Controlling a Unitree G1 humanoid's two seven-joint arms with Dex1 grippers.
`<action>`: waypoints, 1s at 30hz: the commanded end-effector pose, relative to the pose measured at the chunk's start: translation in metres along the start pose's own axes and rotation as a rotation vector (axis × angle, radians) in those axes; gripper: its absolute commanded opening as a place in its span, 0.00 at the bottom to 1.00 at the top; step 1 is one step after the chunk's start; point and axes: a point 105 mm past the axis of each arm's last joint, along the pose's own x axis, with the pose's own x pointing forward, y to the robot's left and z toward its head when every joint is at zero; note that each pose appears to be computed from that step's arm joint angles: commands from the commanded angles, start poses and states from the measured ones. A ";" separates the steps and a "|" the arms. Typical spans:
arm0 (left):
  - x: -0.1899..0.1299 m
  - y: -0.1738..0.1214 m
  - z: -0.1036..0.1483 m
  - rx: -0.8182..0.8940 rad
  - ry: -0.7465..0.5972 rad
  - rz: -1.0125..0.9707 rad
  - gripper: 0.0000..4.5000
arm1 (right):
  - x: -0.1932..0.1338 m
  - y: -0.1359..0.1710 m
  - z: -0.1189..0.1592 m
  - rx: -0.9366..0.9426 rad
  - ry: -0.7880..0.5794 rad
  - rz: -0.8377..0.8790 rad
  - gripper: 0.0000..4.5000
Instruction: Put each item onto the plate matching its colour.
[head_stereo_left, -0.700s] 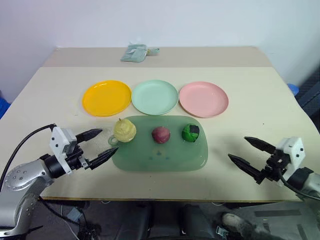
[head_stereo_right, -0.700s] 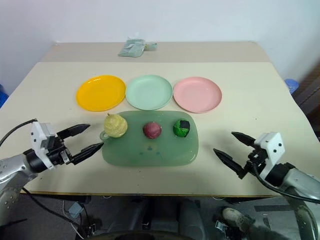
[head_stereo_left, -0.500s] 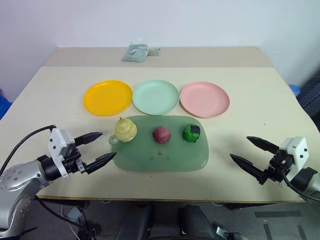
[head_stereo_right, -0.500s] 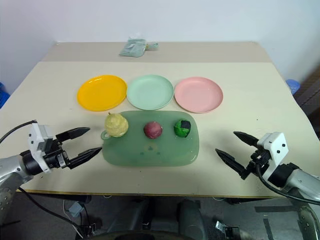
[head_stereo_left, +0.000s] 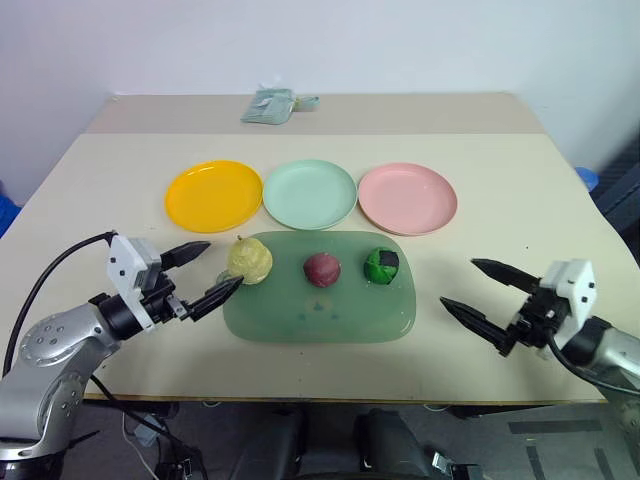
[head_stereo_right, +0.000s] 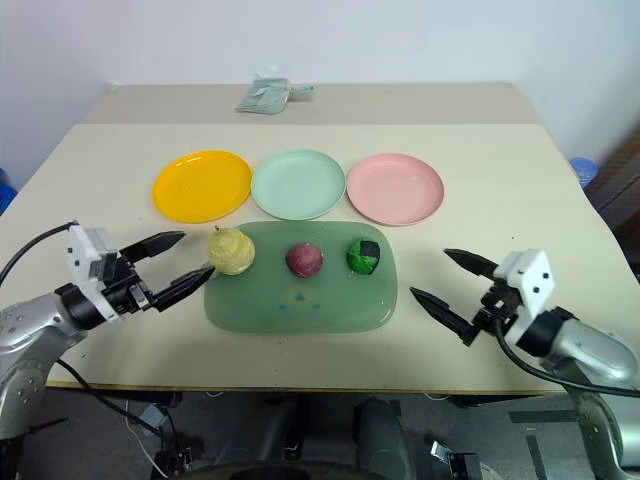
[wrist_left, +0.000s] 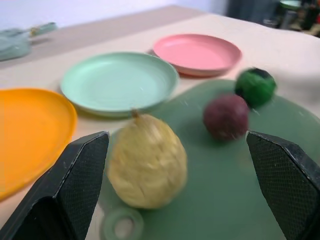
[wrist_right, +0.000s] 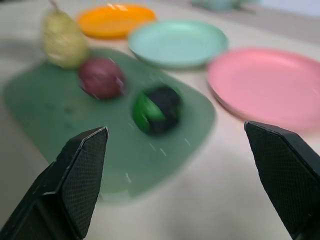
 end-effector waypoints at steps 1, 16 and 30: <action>0.014 0.000 0.002 -0.014 0.006 0.034 1.00 | 0.017 0.006 0.017 -0.042 -0.056 0.118 0.99; 0.062 -0.009 -0.022 -0.043 0.073 0.115 1.00 | 0.048 0.014 0.023 -0.041 -0.062 0.303 0.99; 0.082 0.047 0.007 0.039 -0.012 0.452 0.75 | 0.047 0.015 0.031 -0.064 -0.081 0.245 1.00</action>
